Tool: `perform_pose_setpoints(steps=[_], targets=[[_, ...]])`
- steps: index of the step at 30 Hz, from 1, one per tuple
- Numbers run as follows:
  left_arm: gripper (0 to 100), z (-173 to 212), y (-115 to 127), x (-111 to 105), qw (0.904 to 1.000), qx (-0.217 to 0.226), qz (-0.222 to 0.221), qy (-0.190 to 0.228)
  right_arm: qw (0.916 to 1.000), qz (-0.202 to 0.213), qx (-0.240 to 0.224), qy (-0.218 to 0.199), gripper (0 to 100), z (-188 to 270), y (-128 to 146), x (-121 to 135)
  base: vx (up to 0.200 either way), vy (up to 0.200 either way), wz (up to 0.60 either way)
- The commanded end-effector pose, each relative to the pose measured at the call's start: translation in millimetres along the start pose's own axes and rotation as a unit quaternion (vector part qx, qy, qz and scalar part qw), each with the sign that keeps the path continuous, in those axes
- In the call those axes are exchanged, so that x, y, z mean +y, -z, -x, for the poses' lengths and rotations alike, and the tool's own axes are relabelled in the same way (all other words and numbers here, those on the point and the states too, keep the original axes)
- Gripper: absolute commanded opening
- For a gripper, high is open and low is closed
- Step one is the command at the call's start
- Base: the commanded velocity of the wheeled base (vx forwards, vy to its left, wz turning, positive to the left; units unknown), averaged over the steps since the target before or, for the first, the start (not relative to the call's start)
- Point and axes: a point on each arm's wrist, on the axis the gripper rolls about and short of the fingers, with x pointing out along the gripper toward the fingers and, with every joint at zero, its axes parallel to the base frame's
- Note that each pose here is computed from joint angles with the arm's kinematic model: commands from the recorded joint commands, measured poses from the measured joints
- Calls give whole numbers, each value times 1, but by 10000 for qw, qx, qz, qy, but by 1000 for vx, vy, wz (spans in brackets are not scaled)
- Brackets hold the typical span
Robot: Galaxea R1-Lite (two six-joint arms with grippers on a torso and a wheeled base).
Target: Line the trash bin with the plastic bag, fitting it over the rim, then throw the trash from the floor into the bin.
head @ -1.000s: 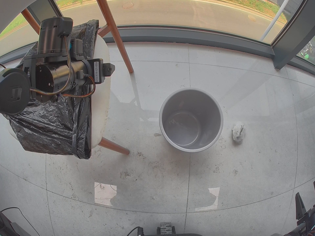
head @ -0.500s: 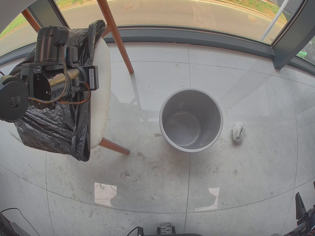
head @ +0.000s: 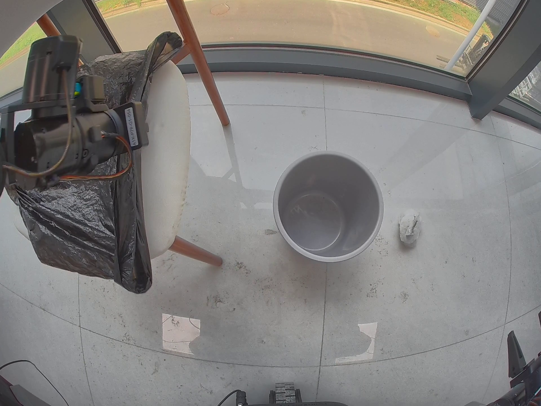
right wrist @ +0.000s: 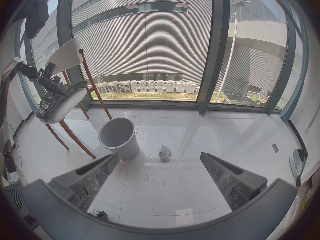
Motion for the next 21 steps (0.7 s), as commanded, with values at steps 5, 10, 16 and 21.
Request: perform_pose_setpoints(steps=[5, 10, 16, 21], targets=[[0, 66, 21, 64, 9881, 239, 949, 1189, 10000, 9, 58, -2, 100, -1, 5, 0, 0, 0, 0], [0, 64, 26, 80, 9795, -33, 1016, 1740, 10000, 9, 58, -9, 100, -1, 5, 0, 0, 0, 0], [0, 66, 29, 86, 9559, -45, 1518, 2514, 10000, 17, 58, -10, 100, -1, 5, 0, 0, 0, 0], [0, 68, 25, 83, 9443, -120, 1885, 2696, 10000, 17, 58, -10, 100, -1, 5, 0, 0, 0, 0]])
